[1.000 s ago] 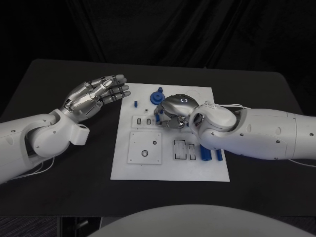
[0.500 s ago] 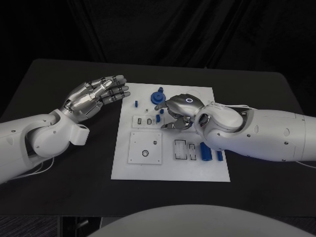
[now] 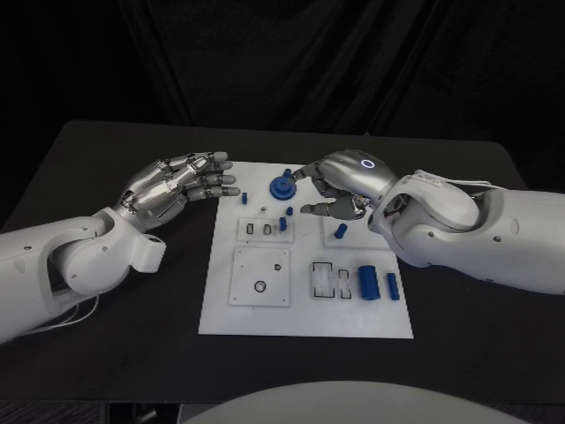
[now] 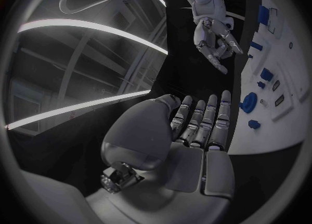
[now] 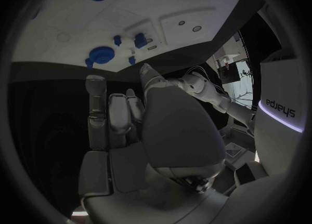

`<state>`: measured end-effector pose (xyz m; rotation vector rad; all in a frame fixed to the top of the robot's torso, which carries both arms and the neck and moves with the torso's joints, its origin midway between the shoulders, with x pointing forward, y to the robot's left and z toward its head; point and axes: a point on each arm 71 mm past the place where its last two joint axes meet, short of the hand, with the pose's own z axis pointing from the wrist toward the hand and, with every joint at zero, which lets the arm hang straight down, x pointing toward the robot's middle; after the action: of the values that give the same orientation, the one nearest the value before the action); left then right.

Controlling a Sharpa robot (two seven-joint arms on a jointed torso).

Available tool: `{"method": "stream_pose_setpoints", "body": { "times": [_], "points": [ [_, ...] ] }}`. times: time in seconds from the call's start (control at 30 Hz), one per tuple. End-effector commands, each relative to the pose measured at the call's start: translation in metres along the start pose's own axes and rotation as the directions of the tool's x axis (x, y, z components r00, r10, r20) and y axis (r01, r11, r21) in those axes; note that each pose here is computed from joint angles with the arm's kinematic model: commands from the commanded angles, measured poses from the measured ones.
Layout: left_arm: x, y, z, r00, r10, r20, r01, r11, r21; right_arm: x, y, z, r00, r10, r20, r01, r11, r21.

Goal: Assemble the parts on the task board

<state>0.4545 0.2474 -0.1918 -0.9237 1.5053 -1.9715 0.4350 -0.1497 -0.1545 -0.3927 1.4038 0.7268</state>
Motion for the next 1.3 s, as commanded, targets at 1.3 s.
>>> {"method": "stream_pose_setpoints", "body": {
  "times": [1.3],
  "points": [
    [0.0126, 0.0170, 0.1032, 0.383, 0.829, -0.408, -0.878, 0.190, -0.439, -0.019, -0.092, -0.049, 0.996, 0.051, 0.070, -0.063, 0.983, 0.175]
  ]
}}
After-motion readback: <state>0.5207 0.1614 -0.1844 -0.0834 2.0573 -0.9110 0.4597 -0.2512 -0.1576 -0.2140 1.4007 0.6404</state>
